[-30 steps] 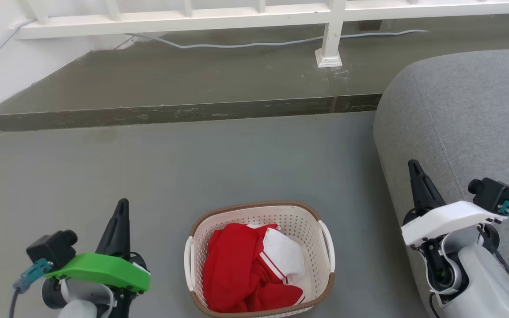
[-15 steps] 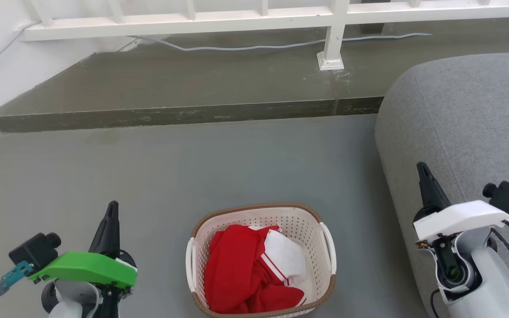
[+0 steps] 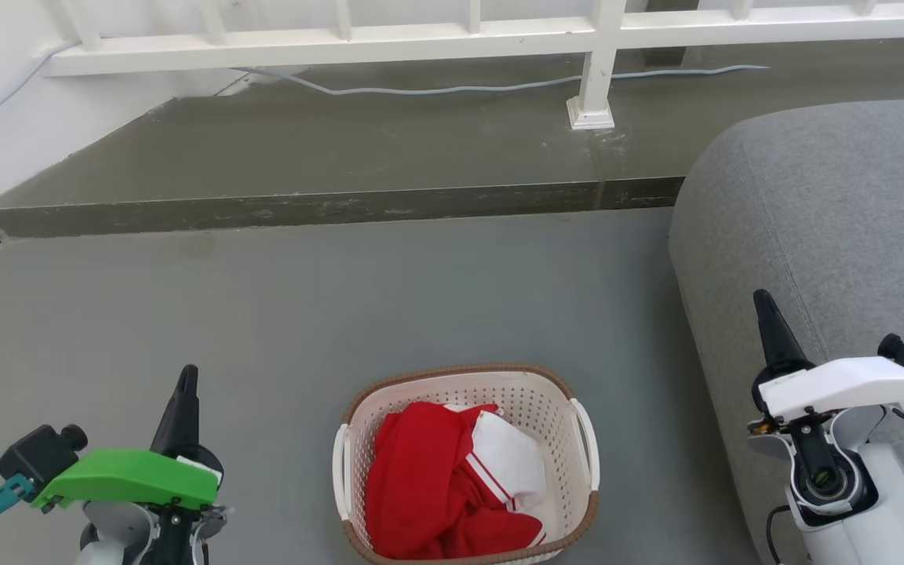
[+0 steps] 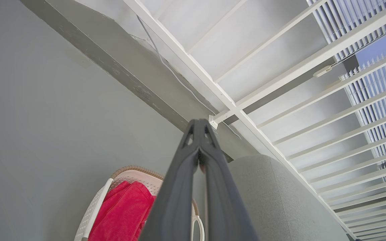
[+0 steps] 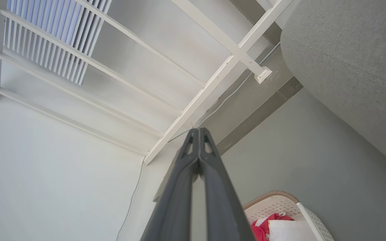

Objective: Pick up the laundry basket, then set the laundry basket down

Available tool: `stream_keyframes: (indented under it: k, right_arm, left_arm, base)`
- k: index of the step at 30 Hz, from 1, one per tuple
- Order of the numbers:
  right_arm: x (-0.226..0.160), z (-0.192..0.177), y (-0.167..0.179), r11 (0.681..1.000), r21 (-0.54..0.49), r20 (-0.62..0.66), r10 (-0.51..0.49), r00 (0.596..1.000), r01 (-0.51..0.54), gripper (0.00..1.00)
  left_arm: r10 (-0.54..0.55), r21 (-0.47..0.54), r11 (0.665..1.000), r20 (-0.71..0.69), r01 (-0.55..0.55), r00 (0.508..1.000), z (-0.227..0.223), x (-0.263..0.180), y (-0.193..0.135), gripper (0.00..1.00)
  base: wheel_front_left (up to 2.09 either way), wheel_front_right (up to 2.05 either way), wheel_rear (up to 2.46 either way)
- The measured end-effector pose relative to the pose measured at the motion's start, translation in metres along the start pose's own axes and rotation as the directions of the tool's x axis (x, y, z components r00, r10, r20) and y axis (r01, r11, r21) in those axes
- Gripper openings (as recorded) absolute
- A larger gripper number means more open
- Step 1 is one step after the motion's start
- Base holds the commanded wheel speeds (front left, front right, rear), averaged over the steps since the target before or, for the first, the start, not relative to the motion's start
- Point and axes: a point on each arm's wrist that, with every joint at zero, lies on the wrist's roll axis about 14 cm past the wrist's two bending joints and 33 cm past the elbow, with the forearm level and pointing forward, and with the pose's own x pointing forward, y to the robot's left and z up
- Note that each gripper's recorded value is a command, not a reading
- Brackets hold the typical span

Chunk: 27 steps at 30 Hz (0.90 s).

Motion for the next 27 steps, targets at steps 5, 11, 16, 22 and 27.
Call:
stream_keyframes:
  k: [5,11,16,22,27]
  right_arm:
    - [0.0,0.002,-0.001,0.998,0.07,0.002,-0.003,1.0,0.003,0.0]
    - [-0.001,0.006,-0.003,0.989,0.149,0.006,-0.006,1.0,0.005,0.0]
    - [-0.003,0.007,-0.007,0.977,0.214,0.004,-0.015,1.0,0.014,0.0]
    - [-0.004,0.009,-0.007,0.955,0.297,0.009,-0.011,1.0,0.008,0.0]
    - [-0.004,0.013,-0.007,0.932,0.362,0.021,-0.007,1.0,-0.001,0.0]
  left_arm:
    - [0.01,-0.06,0.998,0.004,-0.01,1.0,0.003,-0.001,0.003,0.0]
    - [0.02,-0.131,0.991,0.008,-0.018,1.0,0.007,-0.002,0.006,0.0]
    - [0.025,-0.193,0.981,0.012,-0.022,1.0,0.01,-0.003,0.008,0.0]
    - [0.03,-0.266,0.964,0.014,-0.025,0.999,0.012,-0.004,0.01,0.0]
    - [0.029,-0.326,0.945,0.022,-0.021,0.999,0.015,-0.004,0.011,0.0]
  base:
    - [0.0,0.0,0.0]
    - [0.0,0.0,0.0]
    - [0.0,0.0,0.0]
    - [0.0,0.0,0.0]
    - [0.0,0.0,0.0]
